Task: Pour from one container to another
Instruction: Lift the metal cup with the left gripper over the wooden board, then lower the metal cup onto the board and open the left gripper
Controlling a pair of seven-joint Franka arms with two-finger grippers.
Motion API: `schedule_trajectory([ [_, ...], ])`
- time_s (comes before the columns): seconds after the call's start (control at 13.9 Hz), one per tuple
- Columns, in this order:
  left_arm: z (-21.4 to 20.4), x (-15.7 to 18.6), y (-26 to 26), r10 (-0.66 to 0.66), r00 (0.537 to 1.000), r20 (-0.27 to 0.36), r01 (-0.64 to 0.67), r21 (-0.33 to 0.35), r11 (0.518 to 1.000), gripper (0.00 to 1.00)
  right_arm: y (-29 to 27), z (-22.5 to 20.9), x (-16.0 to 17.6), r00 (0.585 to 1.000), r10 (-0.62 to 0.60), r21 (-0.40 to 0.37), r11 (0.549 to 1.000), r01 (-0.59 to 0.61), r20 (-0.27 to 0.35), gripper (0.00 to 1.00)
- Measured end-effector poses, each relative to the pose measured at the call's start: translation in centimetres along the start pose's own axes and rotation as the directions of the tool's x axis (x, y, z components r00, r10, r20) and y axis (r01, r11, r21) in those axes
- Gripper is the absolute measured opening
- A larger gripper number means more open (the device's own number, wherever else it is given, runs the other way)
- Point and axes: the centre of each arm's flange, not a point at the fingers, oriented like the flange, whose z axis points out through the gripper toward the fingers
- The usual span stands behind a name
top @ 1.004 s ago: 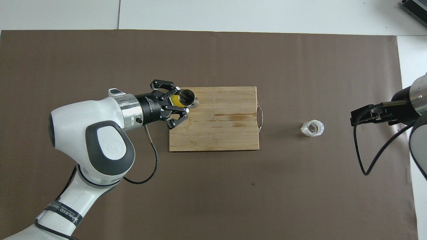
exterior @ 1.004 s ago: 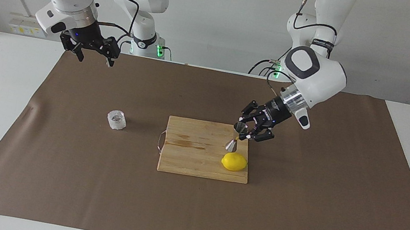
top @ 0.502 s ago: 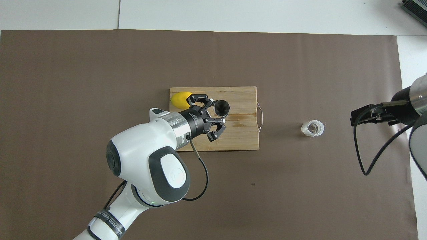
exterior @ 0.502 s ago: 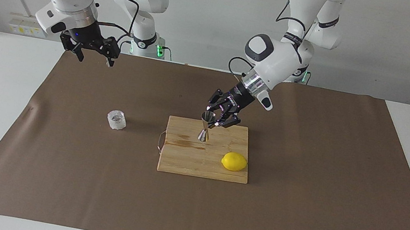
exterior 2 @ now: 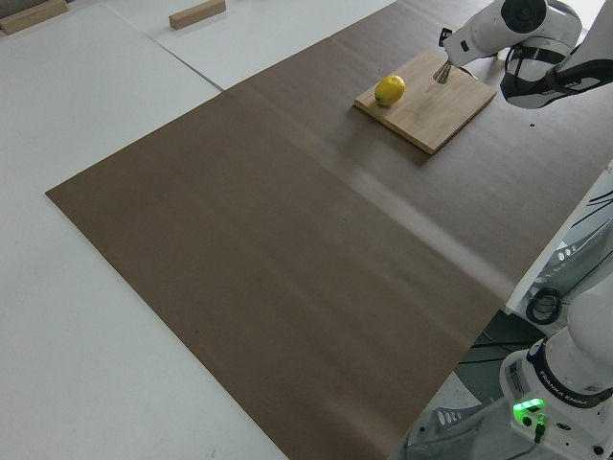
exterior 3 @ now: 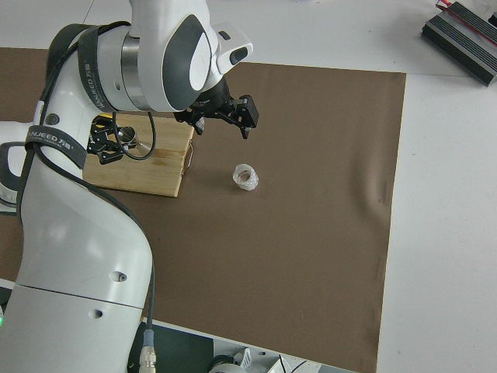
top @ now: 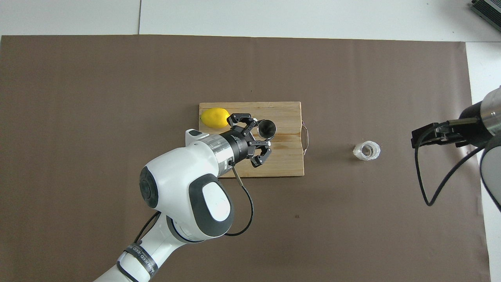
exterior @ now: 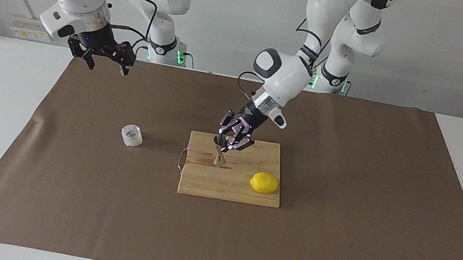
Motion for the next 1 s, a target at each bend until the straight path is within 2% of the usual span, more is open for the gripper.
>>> schedule_trajectory([
  [0.72, 1.5, -0.1, -2.5, 0.022, 1.0, -0.007, -0.022, -0.016, 1.0, 0.46, 0.0, 0.0, 0.0, 1.0, 0.0, 0.0, 1.0, 0.0, 0.0, 1.0],
  [0.86, 1.5, -0.2, -2.7, 0.02, 1.0, -0.005, -0.02, -0.019, 1.0, 0.5, 0.0, 0.0, 0.0, 1.0, 0.0, 0.0, 1.0, 0.0, 0.0, 1.0],
  [0.93, 1.5, -0.2, -2.7, 0.017, 1.0, -0.004, -0.017, -0.02, 1.0, 0.57, 0.0, 0.0, 0.0, 1.0, 0.0, 0.0, 1.0, 0.0, 0.0, 1.0],
  [1.0, 1.5, -0.2, -2.7, 0.014, 1.0, -0.003, -0.014, -0.021, 1.0, 0.69, 0.0, 0.0, 0.0, 1.0, 0.0, 0.0, 1.0, 0.0, 0.0, 1.0],
])
